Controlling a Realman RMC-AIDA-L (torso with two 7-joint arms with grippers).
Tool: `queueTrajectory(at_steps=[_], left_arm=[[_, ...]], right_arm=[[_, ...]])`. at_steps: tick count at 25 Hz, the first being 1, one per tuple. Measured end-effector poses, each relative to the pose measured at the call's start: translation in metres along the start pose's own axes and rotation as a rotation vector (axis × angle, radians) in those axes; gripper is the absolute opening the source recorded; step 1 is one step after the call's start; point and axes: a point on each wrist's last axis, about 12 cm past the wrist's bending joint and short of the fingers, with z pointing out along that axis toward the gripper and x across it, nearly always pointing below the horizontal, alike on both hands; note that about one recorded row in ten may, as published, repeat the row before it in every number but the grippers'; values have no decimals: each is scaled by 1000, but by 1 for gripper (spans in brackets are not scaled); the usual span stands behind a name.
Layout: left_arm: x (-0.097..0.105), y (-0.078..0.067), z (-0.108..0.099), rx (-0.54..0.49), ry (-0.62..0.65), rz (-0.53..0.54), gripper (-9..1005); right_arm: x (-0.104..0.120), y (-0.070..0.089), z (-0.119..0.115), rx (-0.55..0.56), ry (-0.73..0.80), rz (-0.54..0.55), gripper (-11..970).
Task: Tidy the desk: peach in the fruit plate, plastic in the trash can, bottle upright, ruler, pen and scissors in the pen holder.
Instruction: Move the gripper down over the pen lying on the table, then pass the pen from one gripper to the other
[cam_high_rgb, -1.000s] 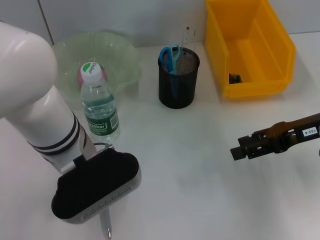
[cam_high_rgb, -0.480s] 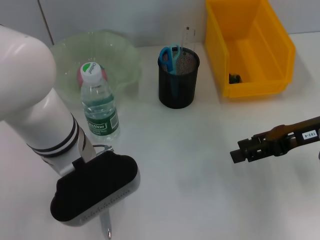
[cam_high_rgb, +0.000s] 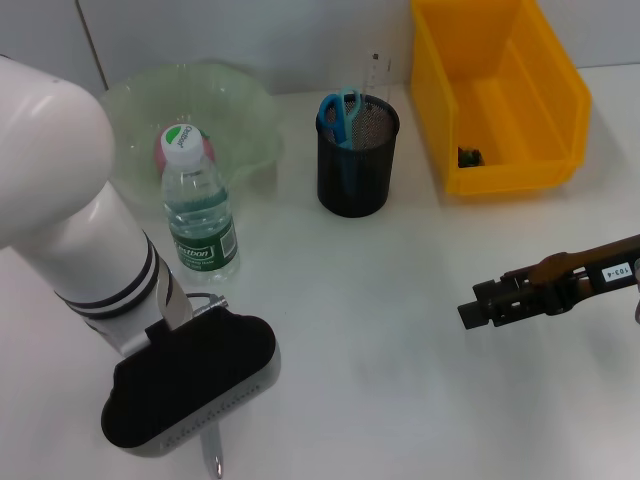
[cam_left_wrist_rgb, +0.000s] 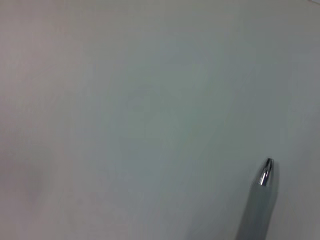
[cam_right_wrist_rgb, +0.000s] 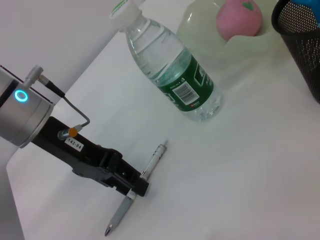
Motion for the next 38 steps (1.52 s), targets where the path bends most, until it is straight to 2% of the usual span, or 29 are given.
queueTrajectory(at_steps=[7, 19, 22, 25, 26, 27, 28, 30, 31, 33, 34, 36, 38], left_arm=[[0, 0, 1, -2, 1, -2, 425], [3, -2, 3, 17, 30, -12, 134], [6, 0, -2, -7, 54, -69, 135], [16, 1, -14, -84, 48, -171, 136], [16, 1, -14, -84, 48, -171, 136], [19, 1, -20, -118, 33, -219, 136], [24, 1, -31, -161, -12, -324, 136], [30, 1, -42, -194, -53, -412, 137], [30, 1, -42, -194, -53, -412, 137], [39, -3, -60, -229, -150, -546, 138], [42, -10, -75, -229, -266, -648, 138], [46, -14, -85, -235, -347, -722, 139], [51, -19, -93, -241, -472, -847, 139]], right_arm=[[0, 0, 0, -3, 1, -1, 753], [-1, 1, 0, -7, 3, 0, 752], [-1, 1, -1, -6, 4, 1, 752], [-1, 1, -2, -10, 6, 1, 752], [-1, 2, -2, -14, 8, 0, 752], [-1, 2, -2, -16, 9, -1, 752], [-1, 3, -2, -19, 10, -3, 752], [-1, 3, -3, -23, 9, -8, 752], [-1, 4, -3, -24, 9, -11, 752], [-1, 4, -4, -24, 13, -29, 752], [-1, 4, -4, -24, 13, -29, 752], [-1, 3, -5, -22, 14, -52, 752], [-1, 4, -5, -22, 14, -81, 752]])
